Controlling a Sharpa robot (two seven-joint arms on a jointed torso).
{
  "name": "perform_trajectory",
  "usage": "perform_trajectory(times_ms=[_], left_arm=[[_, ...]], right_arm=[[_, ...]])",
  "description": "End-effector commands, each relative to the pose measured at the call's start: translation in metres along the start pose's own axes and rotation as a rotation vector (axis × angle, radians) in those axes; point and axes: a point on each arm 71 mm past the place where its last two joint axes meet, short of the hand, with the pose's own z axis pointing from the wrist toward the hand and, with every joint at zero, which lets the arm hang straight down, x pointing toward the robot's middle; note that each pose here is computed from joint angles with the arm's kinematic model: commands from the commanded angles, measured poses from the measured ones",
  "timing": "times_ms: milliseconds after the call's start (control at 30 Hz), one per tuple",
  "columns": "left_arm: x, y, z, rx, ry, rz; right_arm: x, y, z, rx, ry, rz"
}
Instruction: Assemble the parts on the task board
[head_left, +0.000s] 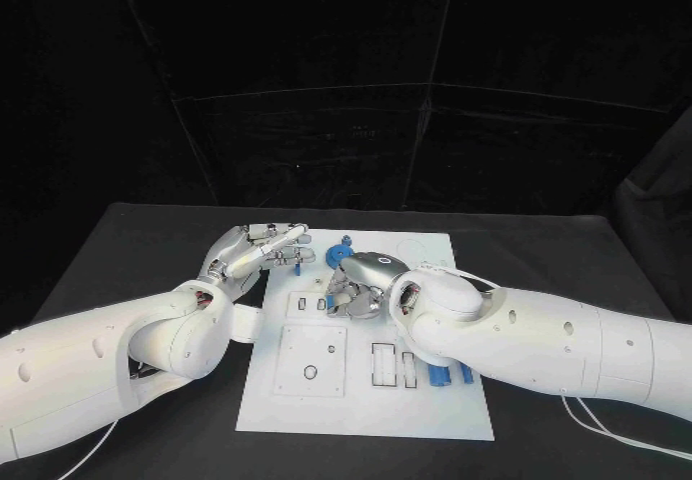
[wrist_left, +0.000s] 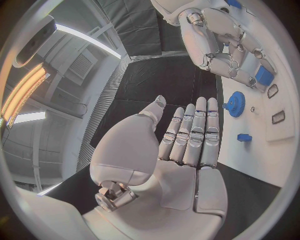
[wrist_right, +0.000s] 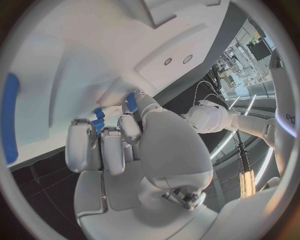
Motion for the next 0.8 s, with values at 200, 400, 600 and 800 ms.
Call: perform_trajectory(times_ms=[200, 400, 600, 800], left_arm=[[0.0008, -0.0015, 0.0003, 0.009, 0.006, -0.003], [0.0004, -0.0015, 0.0001, 0.008, 0.006, -0.003], [0.0003, -0.0015, 0.0000, 0.007, 0.006, -0.004], [-0.0007, -0.0012, -0.0001, 0.001, 0.002, 0.004]], right_arm=[[0.0030, -0.0032, -0.0005, 0.038, 0.014, -0.026], [0.0015, -0.0020, -0.0001, 0.032, -0.010, -0.017], [0.0005, -0.0011, 0.0000, 0.028, -0.026, -0.011], [-0.0027, 0.0006, -0.0017, 0.022, -0.074, 0.000]])
